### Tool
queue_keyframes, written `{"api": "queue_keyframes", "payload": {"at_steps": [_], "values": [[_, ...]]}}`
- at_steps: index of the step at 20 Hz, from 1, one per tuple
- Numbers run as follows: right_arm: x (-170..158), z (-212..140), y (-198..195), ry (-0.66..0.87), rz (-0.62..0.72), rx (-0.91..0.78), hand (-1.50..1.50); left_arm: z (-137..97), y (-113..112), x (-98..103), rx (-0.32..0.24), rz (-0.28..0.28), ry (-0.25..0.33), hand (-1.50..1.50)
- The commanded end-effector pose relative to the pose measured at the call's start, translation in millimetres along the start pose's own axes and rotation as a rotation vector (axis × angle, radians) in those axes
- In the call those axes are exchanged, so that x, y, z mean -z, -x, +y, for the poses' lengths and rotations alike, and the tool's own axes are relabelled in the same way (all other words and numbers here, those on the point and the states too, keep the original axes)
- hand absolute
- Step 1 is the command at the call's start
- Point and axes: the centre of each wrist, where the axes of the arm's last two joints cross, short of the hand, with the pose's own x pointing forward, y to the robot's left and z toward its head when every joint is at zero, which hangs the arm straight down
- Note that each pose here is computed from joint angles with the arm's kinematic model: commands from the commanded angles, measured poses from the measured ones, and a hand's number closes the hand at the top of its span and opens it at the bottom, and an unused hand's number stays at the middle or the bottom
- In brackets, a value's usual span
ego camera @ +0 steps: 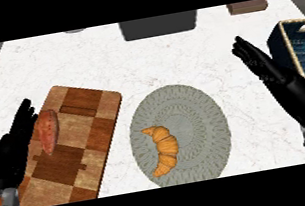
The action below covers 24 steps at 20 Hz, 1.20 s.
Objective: Pick the croissant from the placemat and place it in the basket
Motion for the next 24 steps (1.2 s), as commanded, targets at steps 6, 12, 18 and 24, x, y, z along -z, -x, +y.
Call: {"api": "queue_keyframes", "payload": {"at_steps": [6, 12, 18, 24], "values": [[33, 75, 39, -0.022, 0.193, 0.177, 1.5, -25, -65, 20, 0.056, -0.381, 0.228, 0.0], [12, 225, 14, -0.2, -0.063, 0.072, -1.5, -33, -52, 22, 0.012, -0.311, 0.292, 0.0], [18, 240, 1, -0.01, 0.06, -0.25, -1.5, -38, -37, 21, 0.009, -0.3, 0.275, 0.0], [60, 187, -20, 0.065, 0.173, -0.634, -1.5, -30, -34, 17, 0.026, -0.283, 0.254, 0.0]]}}
